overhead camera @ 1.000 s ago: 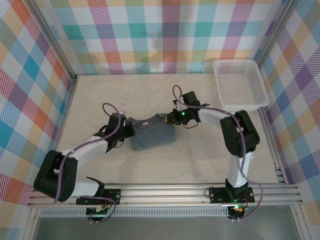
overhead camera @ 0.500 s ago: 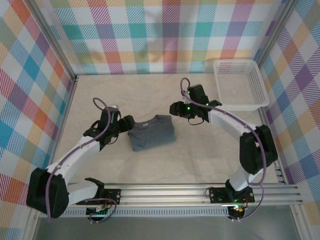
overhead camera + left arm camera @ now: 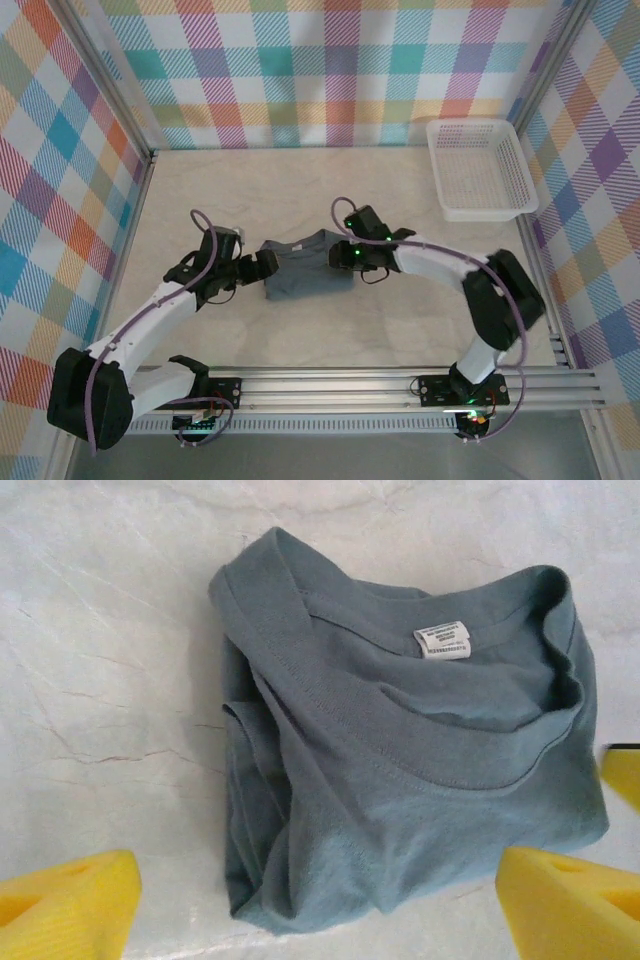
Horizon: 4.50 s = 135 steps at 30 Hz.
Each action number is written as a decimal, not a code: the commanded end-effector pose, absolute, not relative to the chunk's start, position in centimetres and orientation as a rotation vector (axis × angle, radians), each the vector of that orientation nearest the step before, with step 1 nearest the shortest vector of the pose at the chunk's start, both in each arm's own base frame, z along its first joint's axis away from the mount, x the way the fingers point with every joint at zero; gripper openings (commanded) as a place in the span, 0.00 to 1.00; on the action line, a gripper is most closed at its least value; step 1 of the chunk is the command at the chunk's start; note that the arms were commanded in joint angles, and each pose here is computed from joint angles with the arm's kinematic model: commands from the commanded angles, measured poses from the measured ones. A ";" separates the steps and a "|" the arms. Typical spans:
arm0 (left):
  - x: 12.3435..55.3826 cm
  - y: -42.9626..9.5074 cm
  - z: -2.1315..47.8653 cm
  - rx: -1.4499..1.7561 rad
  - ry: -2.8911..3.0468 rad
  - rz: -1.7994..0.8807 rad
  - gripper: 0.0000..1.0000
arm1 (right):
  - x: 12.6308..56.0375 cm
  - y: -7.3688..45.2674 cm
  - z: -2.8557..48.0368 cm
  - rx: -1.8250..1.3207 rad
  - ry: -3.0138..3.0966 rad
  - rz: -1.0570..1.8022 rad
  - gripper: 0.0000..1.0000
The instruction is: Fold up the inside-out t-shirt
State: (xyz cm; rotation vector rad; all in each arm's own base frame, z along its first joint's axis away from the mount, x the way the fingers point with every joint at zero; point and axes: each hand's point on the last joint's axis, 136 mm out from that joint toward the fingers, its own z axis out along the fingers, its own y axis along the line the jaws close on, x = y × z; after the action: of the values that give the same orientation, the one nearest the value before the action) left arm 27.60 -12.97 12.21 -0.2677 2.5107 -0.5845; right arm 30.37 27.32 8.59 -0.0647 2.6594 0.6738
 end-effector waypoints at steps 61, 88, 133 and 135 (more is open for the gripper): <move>49.8 3.6 2.1 -1.247 2.377 -0.243 0.46 | 32.2 22.7 24.2 0.292 2.386 0.946 0.54; 45.1 -0.2 24.4 -0.729 1.955 -0.512 0.64 | 30.7 8.5 22.6 0.240 2.269 0.355 0.91; 39.7 -0.6 8.0 -0.121 1.982 0.022 1.00 | 39.7 1.1 9.2 0.030 1.942 0.071 1.00; 39.7 -0.6 8.0 -0.120 1.981 0.021 1.00 | 39.6 1.0 9.2 0.035 1.938 0.072 1.00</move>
State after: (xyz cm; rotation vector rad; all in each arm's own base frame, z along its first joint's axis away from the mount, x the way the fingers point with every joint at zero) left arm 39.05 -0.21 6.69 -0.1494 2.0213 0.0260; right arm 39.04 0.38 8.14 0.0633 1.9749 0.0456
